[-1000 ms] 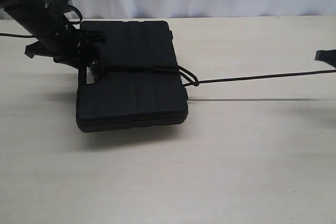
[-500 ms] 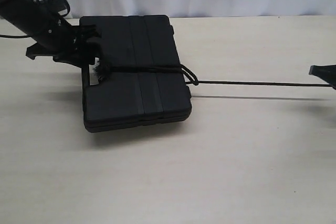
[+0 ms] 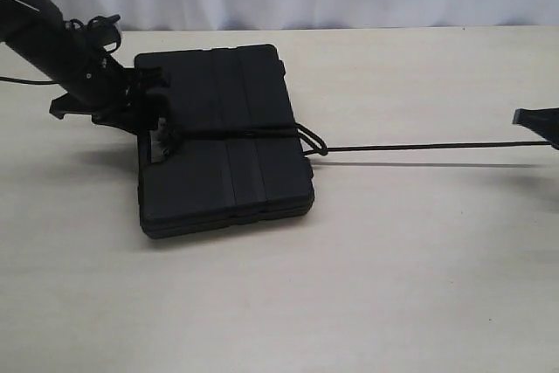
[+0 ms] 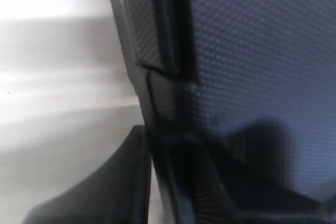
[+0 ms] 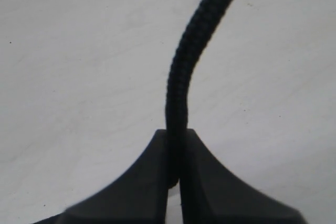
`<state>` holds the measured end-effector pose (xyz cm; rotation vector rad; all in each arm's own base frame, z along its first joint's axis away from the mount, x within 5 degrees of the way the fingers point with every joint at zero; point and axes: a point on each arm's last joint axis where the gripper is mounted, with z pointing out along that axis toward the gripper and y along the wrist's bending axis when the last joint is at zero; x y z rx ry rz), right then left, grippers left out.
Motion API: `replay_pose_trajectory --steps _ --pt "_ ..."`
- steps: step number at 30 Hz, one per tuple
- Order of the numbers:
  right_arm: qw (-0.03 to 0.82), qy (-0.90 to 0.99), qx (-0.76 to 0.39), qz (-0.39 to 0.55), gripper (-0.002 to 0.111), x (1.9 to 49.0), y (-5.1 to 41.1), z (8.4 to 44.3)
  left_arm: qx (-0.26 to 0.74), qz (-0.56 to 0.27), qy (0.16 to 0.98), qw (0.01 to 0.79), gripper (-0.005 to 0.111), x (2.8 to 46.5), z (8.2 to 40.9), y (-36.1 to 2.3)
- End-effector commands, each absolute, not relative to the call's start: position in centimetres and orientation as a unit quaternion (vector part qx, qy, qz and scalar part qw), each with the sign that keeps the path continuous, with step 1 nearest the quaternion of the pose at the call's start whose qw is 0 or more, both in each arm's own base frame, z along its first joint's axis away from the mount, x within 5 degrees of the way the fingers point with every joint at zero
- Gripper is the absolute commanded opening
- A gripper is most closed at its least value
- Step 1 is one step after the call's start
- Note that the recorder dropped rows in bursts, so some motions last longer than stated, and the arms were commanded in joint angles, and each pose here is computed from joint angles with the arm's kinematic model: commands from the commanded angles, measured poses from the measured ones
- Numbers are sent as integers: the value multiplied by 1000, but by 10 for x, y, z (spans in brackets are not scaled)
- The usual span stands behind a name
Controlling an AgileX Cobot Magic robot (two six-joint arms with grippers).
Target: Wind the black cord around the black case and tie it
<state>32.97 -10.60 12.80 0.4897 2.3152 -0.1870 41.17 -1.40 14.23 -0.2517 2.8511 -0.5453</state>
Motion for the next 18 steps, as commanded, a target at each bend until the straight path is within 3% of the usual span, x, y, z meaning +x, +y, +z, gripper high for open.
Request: replay_pose_trajectory --steps 1,15,18 --pt "427 872 210 -116 4 332 -125 138 -68 -129 974 175 0 420 149 11" --pt "426 873 210 -115 4 332 -124 138 -40 -85 972 216 0 426 150 18" --pt "423 874 211 -113 4 331 -124 138 -28 -81 972 220 7 426 150 18"
